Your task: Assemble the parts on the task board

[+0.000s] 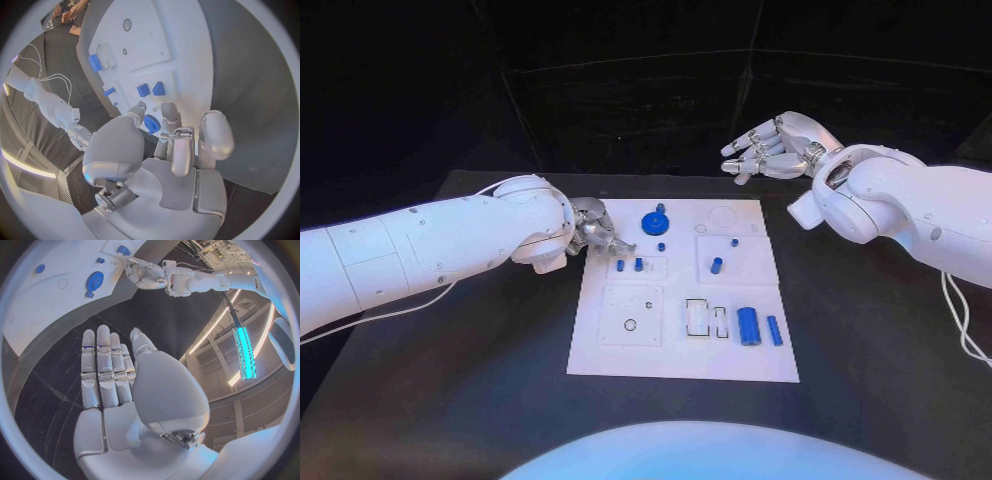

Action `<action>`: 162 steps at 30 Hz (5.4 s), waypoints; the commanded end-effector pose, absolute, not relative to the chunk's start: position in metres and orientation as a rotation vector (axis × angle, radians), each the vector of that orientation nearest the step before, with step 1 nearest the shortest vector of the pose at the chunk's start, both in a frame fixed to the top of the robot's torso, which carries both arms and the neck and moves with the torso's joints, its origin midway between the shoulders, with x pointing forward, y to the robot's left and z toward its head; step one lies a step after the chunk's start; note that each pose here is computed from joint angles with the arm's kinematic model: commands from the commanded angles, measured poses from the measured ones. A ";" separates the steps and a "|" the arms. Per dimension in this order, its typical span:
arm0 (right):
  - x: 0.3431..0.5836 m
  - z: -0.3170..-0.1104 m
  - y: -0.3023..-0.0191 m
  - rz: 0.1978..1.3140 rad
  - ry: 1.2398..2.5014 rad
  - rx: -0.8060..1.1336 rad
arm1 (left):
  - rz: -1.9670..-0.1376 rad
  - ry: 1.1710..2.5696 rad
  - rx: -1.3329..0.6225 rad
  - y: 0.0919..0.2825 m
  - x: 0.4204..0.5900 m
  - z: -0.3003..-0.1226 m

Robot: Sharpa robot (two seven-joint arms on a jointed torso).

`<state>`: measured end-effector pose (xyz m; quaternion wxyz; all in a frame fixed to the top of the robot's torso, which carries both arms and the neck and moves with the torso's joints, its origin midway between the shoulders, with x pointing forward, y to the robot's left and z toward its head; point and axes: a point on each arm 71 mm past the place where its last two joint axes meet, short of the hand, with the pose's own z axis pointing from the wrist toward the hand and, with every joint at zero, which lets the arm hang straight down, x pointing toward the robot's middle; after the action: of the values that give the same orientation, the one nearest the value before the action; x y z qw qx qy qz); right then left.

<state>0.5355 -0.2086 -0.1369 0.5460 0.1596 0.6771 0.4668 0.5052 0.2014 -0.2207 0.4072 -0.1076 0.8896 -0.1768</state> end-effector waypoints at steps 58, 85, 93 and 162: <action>0.536 -0.136 -0.200 1.130 1.601 0.360 | -0.646 1.878 0.453 0.115 0.527 -0.230; 0.536 -0.136 -0.198 1.135 1.603 0.357 | -0.641 1.906 0.470 0.110 0.529 -0.234; 0.536 -0.136 -0.197 1.136 1.603 0.356 | -0.634 1.928 0.475 0.111 0.531 -0.237; 0.537 -0.136 -0.202 1.124 1.599 0.360 | -0.634 1.931 0.266 0.178 0.526 -0.223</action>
<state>0.5367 -0.2031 -0.1380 0.5446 0.1561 0.6765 0.4705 0.5265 0.1785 -0.2217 0.5275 0.1048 0.7969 -0.2752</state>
